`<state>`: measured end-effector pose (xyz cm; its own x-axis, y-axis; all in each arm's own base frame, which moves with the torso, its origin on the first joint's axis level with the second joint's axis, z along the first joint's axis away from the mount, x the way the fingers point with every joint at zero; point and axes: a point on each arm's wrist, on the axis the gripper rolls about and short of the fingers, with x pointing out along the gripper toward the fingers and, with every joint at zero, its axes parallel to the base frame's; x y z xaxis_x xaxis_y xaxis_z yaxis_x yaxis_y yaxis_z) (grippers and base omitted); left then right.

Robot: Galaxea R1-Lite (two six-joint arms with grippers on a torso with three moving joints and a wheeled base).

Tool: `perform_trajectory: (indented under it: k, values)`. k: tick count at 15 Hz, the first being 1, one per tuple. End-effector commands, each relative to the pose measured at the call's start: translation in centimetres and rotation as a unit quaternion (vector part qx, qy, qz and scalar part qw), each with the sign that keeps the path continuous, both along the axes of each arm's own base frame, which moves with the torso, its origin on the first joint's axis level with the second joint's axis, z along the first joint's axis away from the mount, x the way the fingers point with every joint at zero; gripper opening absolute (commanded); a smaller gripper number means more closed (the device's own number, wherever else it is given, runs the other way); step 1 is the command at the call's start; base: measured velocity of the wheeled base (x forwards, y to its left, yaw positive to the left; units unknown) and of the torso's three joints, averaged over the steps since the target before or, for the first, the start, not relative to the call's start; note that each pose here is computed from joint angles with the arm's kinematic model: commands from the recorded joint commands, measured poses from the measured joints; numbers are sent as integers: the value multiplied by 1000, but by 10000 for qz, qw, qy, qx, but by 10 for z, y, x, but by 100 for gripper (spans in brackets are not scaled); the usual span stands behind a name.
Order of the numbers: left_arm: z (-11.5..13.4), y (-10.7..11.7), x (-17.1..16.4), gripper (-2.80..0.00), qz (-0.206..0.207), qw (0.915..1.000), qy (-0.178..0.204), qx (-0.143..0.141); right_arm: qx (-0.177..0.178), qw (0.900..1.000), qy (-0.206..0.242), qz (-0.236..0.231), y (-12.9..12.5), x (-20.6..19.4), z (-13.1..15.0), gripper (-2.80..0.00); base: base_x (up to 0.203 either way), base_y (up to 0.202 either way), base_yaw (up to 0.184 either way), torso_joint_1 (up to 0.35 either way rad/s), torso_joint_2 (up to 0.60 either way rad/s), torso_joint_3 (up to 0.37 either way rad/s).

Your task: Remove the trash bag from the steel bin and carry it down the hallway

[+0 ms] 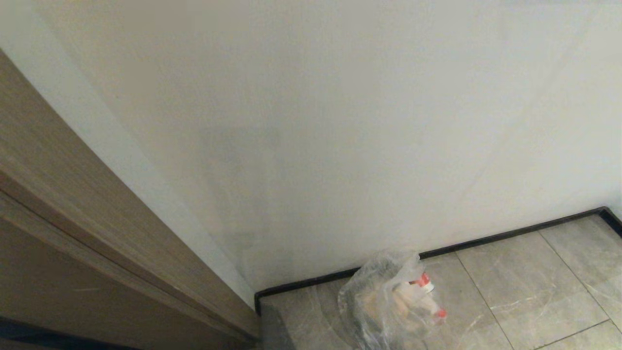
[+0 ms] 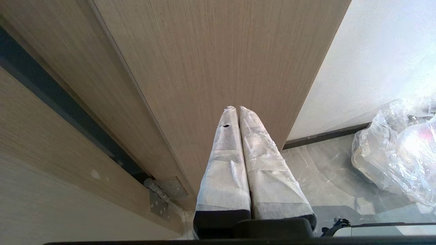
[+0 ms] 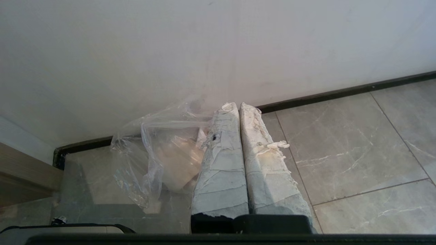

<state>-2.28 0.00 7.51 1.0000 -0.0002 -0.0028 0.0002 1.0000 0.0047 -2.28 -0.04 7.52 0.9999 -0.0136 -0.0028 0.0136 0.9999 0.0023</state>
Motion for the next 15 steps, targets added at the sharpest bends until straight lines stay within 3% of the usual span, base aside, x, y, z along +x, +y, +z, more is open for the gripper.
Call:
perform_trajectory:
  k: [1, 7, 15]
  values:
    - [0, 0, 0, -280, 1, 10000, -4, 0, -2, 10000, 9, -9, 0, 0, 0, -280, 0, 0, 0, 0, 0, 0]
    - [0, 0, 0, -280, 1, 10000, -1, 11, 4, 10000, 9, -1, 0, 0, 0, -280, 0, 0, 0, 1, 1, 27]
    - [0, 0, 0, -280, 1, 10000, -6, -8, 0, 10000, 9, 2, 0, 0, 0, -280, 0, 0, 0, 1, 3, 190]
